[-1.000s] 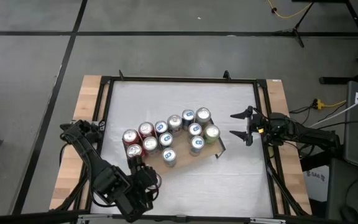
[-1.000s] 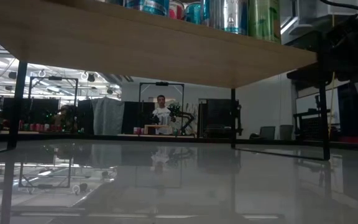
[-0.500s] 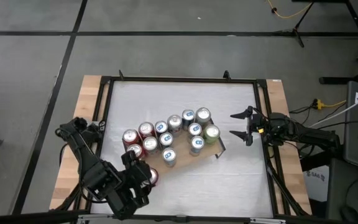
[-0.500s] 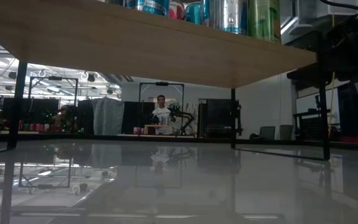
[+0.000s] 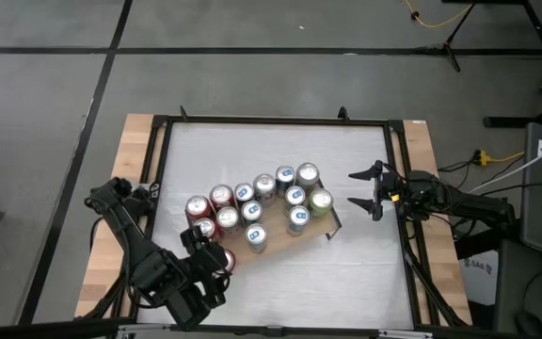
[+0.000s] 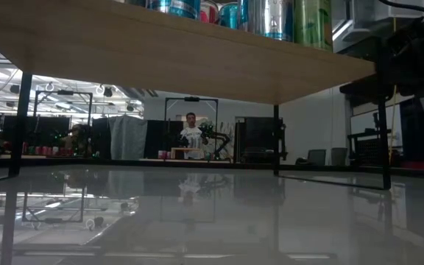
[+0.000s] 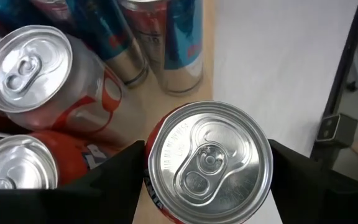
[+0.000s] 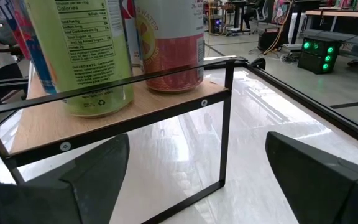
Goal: Place canned beverage on shelf
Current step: Put the red soda can on the shelf
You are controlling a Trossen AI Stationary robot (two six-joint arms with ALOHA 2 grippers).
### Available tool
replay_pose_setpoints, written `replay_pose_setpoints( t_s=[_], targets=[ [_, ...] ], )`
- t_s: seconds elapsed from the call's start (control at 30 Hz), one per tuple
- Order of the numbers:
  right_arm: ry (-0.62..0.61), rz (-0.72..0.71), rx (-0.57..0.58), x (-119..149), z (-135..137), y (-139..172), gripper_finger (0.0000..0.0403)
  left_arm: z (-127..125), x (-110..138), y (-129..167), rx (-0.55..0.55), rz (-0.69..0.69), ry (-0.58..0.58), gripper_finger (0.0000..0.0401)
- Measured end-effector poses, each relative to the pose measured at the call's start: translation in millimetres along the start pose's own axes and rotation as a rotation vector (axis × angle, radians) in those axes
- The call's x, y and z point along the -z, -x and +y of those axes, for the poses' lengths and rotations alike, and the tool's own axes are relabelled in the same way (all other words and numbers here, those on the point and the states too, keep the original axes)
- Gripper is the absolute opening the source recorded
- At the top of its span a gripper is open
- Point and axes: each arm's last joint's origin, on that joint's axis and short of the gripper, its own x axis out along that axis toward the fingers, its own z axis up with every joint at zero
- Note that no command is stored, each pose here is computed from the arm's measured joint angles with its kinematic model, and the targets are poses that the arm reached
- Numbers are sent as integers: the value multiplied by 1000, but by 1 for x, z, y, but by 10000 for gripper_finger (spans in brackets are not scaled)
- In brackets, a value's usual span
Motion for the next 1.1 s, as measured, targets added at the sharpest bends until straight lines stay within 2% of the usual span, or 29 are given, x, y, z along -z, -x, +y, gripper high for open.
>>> replay_pose_setpoints(
  t_s=[0.33,0.7,1.1],
  targets=[
    [0,0,0,0,0,0,367,0,3,-3,-15,2,9,274],
    [0,0,0,0,0,0,367,-1,4,-4,-18,8,2,316],
    [0,0,0,0,0,0,367,4,-2,-8,-26,20,16,310]
  ],
)
